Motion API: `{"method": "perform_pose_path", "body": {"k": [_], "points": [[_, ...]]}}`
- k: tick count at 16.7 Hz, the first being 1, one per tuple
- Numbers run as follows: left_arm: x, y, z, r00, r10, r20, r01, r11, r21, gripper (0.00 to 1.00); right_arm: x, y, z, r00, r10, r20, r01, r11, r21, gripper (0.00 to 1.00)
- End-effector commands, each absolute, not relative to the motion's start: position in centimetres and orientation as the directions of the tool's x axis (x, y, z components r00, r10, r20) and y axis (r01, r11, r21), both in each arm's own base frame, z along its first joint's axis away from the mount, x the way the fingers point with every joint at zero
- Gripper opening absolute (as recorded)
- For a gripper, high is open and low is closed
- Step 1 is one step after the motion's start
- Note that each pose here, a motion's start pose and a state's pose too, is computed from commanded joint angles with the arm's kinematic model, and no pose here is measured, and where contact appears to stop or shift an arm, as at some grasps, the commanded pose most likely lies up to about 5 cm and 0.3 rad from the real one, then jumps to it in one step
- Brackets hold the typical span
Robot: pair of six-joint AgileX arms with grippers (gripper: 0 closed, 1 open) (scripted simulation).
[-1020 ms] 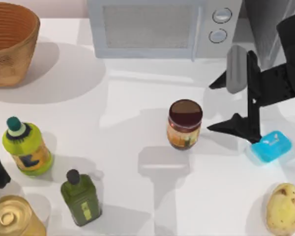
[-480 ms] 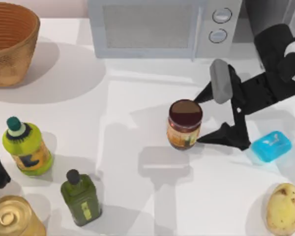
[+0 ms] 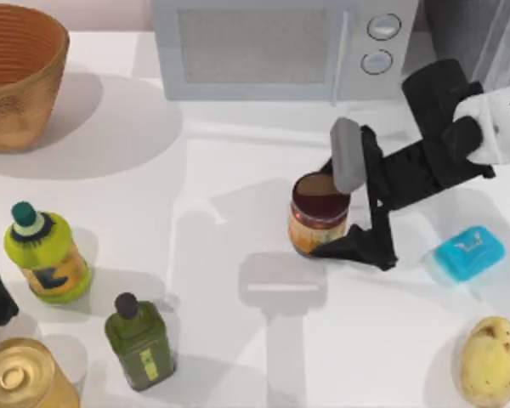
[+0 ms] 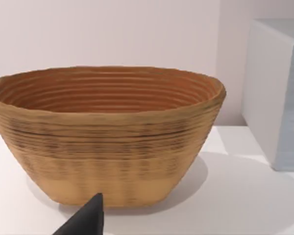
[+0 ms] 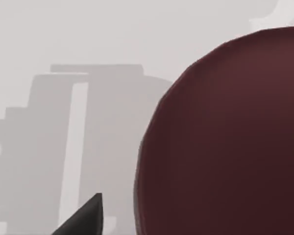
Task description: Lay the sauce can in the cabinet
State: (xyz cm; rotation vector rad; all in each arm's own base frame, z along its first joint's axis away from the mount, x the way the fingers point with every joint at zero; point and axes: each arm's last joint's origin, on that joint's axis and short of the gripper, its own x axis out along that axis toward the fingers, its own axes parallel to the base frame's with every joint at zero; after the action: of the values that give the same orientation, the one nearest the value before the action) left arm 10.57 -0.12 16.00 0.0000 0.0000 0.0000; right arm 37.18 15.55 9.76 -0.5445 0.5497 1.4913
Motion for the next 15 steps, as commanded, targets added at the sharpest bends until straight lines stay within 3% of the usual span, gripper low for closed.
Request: {"method": "perform_pose_path", "body": {"k": [7, 15], "points": [[10.6, -0.1, 16.0, 1.000, 0.000, 0.000, 0.000, 1.000, 0.000, 1.00, 37.1, 17.2, 8.4, 0.008, 0.765, -0.644, -1.000, 0.010, 0.000, 1.00], [10.6, -0.1, 16.0, 1.000, 0.000, 0.000, 0.000, 1.000, 0.000, 1.00, 37.1, 17.2, 8.4, 0.008, 0.765, -0.644, -1.000, 0.010, 0.000, 0.40]]}}
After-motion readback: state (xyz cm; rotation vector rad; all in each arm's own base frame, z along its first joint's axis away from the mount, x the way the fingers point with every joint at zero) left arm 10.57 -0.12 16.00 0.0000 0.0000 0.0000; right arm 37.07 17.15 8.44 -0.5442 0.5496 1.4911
